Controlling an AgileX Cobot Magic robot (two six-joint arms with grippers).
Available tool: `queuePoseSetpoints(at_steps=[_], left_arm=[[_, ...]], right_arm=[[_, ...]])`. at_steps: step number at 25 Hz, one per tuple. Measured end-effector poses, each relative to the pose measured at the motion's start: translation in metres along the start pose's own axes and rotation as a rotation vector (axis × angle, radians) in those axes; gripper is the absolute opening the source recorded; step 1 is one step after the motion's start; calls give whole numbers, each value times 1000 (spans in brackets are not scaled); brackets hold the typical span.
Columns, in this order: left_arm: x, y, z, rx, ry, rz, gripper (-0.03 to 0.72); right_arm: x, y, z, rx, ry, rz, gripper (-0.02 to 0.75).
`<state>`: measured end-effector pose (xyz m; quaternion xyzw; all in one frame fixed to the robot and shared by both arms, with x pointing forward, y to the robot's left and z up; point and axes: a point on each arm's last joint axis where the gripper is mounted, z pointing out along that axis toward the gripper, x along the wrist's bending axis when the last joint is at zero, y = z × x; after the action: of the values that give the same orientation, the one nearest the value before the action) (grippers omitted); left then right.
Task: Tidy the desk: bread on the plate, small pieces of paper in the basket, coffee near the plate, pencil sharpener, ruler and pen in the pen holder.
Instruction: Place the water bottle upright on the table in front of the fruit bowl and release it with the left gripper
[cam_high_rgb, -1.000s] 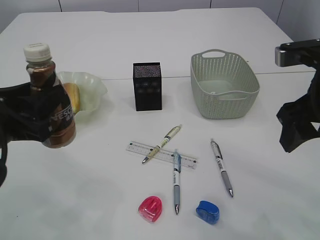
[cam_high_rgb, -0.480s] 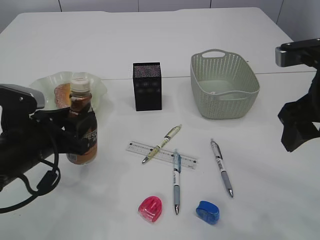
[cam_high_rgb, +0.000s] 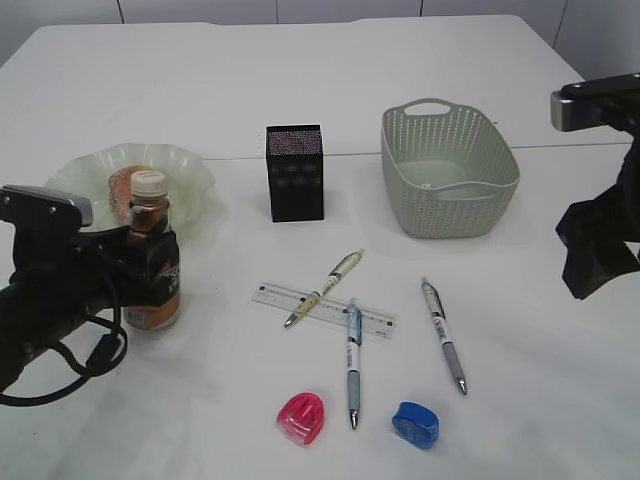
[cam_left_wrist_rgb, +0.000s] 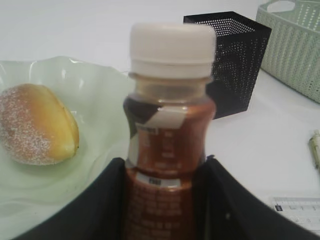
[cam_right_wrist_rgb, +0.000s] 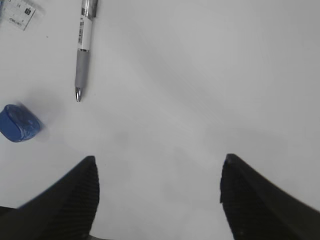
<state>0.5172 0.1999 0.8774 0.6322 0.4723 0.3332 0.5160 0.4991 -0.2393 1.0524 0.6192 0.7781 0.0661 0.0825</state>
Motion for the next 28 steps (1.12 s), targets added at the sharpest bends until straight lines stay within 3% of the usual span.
queuePoseSetpoints(at_steps=[11, 18, 22, 28], left_arm=[[0, -9, 20, -59, -18, 5, 347], [1, -4, 19, -54, 5, -3, 483], [1, 2, 16, -27, 7, -4, 498], [-3, 23, 10, -89, -27, 11, 524]], right_arm=[[0, 0, 0, -1, 0, 0, 552], [0, 0, 0, -2, 0, 0, 552], [0, 0, 0, -3, 0, 0, 552], [0, 0, 0, -5, 0, 0, 552]])
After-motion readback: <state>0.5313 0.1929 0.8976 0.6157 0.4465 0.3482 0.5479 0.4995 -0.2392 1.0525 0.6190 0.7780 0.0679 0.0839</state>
